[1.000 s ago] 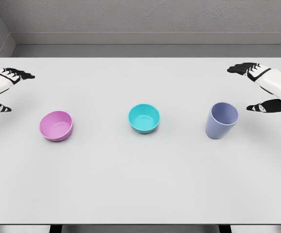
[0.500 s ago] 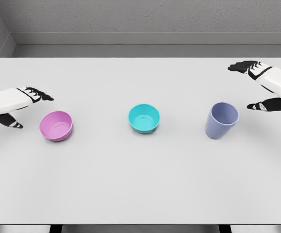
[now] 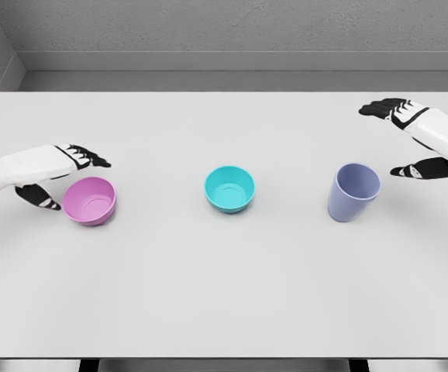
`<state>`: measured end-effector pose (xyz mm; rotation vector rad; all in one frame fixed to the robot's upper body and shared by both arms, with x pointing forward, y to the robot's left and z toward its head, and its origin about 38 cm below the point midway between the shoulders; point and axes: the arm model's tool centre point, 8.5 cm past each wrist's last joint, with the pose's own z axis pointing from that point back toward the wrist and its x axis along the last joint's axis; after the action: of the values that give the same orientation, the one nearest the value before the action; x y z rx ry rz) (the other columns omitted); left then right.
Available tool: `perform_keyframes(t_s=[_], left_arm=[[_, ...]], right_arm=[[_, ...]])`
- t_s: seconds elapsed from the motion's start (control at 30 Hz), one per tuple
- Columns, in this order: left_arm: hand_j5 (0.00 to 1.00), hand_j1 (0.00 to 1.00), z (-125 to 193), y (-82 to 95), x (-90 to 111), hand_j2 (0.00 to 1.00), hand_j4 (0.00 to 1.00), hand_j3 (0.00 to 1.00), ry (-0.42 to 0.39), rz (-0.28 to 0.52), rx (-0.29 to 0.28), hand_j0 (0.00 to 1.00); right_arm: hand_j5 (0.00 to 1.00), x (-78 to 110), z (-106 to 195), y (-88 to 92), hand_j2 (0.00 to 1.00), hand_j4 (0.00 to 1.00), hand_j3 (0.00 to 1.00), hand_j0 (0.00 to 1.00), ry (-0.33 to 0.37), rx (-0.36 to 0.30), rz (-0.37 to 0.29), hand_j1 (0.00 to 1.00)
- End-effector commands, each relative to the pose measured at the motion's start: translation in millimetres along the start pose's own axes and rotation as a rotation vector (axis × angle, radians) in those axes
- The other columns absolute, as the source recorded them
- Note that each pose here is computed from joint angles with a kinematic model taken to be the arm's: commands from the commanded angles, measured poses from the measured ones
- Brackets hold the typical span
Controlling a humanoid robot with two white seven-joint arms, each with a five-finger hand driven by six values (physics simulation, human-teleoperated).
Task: Stacking bowl and cup with both arms
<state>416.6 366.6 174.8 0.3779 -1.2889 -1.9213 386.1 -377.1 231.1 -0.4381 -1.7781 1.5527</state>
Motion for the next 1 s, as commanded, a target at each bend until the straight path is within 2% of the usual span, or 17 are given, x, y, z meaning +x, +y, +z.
perform_keyframes(t_s=[0.0, 0.07, 0.2, 0.5, 0.97], left_arm=[[1.0, 1.0, -2.9, 0.2, 2.9, 1.0, 1.0, 1.0, -0.01, 0.004, 0.004, 1.0], [1.0, 1.0, -3.4, -4.1, 3.3, 1.0, 1.0, 1.0, -0.011, 0.004, -0.031, 1.0], [1.0, 1.0, -5.1, -6.4, 4.5, 1.0, 1.0, 1.0, -0.016, 0.005, -0.039, 1.0], [1.0, 1.0, -12.8, -5.6, 11.6, 1.0, 1.0, 1.0, -0.044, 0.016, -0.024, 1.0], [1.0, 1.0, -16.6, -10.2, 16.0, 1.0, 1.0, 1.0, -0.059, 0.015, -0.039, 1.0]], right_arm=[[1.0, 0.6, -0.1, -1.0, 1.0, 1.0, 1.0, 1.0, -0.002, -0.004, -0.004, 1.0], [1.0, 0.6, -0.1, -0.6, 1.0, 1.0, 1.0, 1.0, -0.002, 0.001, -0.004, 1.0], [1.0, 1.1, -0.5, -0.8, 1.0, 1.0, 1.0, 1.0, -0.004, 0.006, -0.003, 1.0], [1.0, 1.1, -0.5, -0.8, 1.0, 1.0, 1.0, 1.0, -0.004, 0.006, -0.003, 1.0], [1.0, 1.0, -0.4, -1.7, 1.0, 1.0, 1.0, 1.0, -0.004, 0.006, -0.001, 1.0]])
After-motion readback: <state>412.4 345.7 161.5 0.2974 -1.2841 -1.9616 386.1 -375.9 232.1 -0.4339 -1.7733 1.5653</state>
